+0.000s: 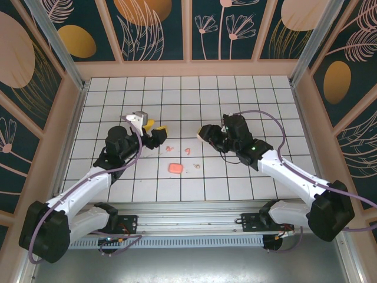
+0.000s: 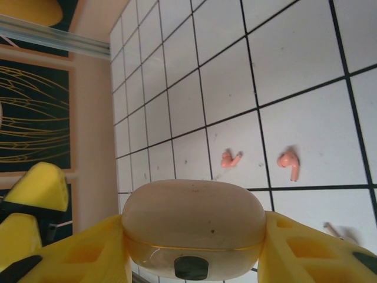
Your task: Insert the wireless bluetooth earbuds into the charging case
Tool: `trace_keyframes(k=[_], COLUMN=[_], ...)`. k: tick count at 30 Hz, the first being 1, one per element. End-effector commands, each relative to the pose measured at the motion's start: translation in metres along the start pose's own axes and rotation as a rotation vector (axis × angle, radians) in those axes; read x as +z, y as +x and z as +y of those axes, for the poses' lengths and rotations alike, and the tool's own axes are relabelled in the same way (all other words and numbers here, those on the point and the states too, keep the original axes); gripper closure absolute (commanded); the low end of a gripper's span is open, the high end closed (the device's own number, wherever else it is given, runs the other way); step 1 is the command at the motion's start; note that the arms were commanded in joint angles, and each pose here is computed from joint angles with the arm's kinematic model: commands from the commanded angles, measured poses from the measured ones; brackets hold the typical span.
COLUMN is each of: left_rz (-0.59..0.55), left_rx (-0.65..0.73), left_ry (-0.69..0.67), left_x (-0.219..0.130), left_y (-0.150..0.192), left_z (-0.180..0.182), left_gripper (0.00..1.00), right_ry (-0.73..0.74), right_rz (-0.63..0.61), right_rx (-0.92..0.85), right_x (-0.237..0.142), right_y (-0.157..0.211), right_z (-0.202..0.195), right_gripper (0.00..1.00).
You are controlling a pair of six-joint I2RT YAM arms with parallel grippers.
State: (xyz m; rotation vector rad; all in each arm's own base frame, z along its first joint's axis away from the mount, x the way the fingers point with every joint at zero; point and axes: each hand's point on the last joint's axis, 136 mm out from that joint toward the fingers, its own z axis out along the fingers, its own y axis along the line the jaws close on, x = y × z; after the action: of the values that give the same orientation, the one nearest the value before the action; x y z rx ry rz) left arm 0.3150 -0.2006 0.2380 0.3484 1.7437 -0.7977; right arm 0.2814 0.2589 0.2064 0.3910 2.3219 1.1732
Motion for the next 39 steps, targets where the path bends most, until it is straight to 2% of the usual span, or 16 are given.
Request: trace_keyframes(k=[1,16,24,34,39], left_rz=[-0.043,-0.050,0.034,-0.033,-0.122], left_rx=[0.012,0.073,0.139,0.218,0.258], left_ry=[0.032,0.159,0.204,0.276,0.294], left_x=[0.002,-0.001,0.008,0.001,-0.010], left_y=[-0.012,-0.013,0.005,-0.006,-0.013], left_z=[-0.007,-0.030,-0.033,-0.047,-0.053], left_gripper=[0.27,0.32,0.34,0.38,0.37], right_ry=[-0.103,-0.209,-0.247,-0.301,-0.324], right_rz=[-0.067,-0.058,-0.040,-0.049,-0.064], right_rx=[0.005,-0.033,-0.071,-0.137,-0.188], right_x=[-0.008,-0.012,-0.008,0.000,0.004], right_y=[-0.020,-0.033,-0.040,-0.049,-0.049], right_z=[0.035,0.083,0.107,0.125,0.128], right_gripper=[0.52,0.52,0.52,0.53,0.53])
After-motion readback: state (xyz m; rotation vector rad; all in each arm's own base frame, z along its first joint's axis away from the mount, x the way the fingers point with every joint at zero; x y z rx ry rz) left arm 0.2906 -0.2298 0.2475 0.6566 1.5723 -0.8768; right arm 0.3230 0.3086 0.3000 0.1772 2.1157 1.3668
